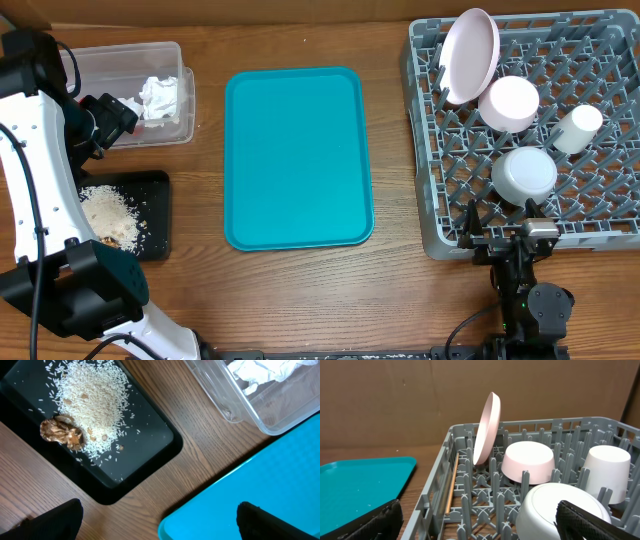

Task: Sort waste into correct bins and load items into the dishwasher

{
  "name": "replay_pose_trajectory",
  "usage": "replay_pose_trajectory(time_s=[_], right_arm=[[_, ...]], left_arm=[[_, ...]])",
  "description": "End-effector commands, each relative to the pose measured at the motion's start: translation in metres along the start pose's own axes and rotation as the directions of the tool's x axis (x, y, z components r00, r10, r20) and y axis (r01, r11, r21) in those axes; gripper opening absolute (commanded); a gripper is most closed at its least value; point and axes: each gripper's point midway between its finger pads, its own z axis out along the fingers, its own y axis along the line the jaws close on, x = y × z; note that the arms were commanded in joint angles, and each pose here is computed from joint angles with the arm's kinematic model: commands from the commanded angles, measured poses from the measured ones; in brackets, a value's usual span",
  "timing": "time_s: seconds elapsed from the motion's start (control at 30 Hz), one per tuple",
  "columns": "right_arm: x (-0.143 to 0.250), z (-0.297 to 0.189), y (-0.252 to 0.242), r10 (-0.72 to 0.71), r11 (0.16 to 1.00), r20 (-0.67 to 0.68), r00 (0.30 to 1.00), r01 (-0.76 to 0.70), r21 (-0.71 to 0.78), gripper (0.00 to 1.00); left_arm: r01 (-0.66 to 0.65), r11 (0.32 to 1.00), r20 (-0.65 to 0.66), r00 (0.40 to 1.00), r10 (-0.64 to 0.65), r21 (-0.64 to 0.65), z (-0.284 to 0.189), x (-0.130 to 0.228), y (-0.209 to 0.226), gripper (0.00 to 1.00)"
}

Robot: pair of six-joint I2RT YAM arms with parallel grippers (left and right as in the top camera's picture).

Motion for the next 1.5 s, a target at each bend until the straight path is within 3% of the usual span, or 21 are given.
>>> replay_pose_trajectory(time_s=[0.0,0.63,0.93,1.13,1.47], right_arm=[[0.001,0.0,-0.002,-0.005,1.0,0.009,1.0,0.004,0.012,1.0],[0.001,0.0,-0.002,-0.005,1.0,0.009,1.0,0.004,0.012,1.0],[0.001,0.0,-0.002,-0.005,1.0,0.009,1.0,0.004,0.012,1.0],[0.001,0.0,-0.002,-0.005,1.0,0.009,1.0,0.004,0.012,1.0],[0.001,0.0,-0.002,-0.005,1.0,0.009,1.0,0.004,0.012,1.0]], left_arm=[[0.007,1.0,-0.003,1.0,-0.007,0.003,0.001,-0.001,-0.002,1.0],[-0.019,1.0,0.022,1.0,0.019,0.024,-0.011,0.006,-0.009,1.0],[-0.21,0.969,0.127,0.973,0.194,0.127,-0.063,0.058,-0.053,1.0],[-0.44,0.898,0.214,0.878,0.428,0.013,-0.082,0.078,-0.052,1.0],[-0.472,0.88,0.197,0.869,0.453,0.058,-0.054,0.111,-0.035,1.0]])
